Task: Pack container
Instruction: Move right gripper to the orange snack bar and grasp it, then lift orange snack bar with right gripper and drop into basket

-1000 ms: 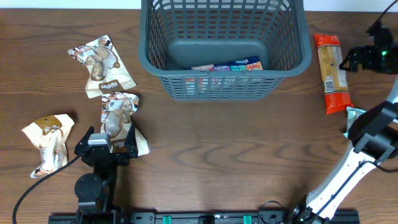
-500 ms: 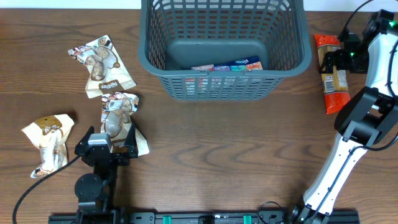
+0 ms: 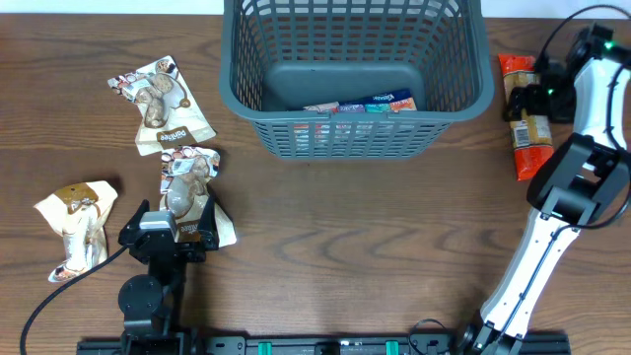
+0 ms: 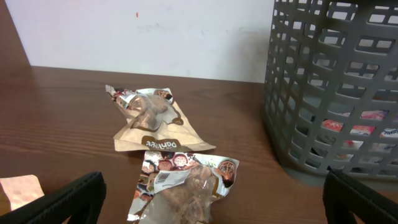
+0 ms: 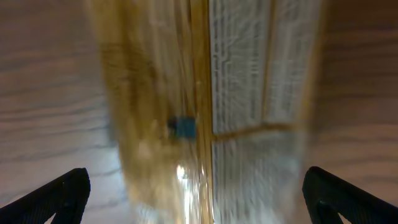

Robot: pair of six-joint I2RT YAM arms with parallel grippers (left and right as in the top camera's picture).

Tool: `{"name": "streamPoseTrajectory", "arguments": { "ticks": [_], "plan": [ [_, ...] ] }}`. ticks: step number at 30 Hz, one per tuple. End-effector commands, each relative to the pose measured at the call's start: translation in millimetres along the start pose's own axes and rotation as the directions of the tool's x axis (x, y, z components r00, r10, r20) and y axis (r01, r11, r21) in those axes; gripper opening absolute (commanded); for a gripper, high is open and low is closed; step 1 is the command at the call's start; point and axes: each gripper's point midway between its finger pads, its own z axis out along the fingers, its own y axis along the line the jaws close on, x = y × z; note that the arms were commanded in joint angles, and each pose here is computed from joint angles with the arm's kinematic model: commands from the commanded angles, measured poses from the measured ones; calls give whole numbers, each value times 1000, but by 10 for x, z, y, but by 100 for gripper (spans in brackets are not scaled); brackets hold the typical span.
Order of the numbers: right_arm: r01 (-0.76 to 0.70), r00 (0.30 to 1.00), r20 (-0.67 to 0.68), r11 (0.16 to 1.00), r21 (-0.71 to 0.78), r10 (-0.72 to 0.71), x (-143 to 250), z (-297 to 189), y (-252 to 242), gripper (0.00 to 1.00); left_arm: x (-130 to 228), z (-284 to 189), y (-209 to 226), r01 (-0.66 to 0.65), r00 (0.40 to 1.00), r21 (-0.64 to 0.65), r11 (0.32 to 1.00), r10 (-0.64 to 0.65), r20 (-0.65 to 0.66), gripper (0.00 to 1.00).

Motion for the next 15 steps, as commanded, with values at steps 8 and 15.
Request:
{"name": "streamPoseTrajectory", "arguments": {
  "ticks": [8, 15],
  "plan": [
    [-31, 999, -30, 999, -6, 31, 35, 264, -6, 96, 152, 18, -40, 7, 999, 24, 1000, -6, -36, 99],
    [-37, 999, -25, 998, -52, 35, 21, 261, 104, 4, 151, 18, -40, 7, 999, 25, 1000, -6, -36, 99]
  ]
}}
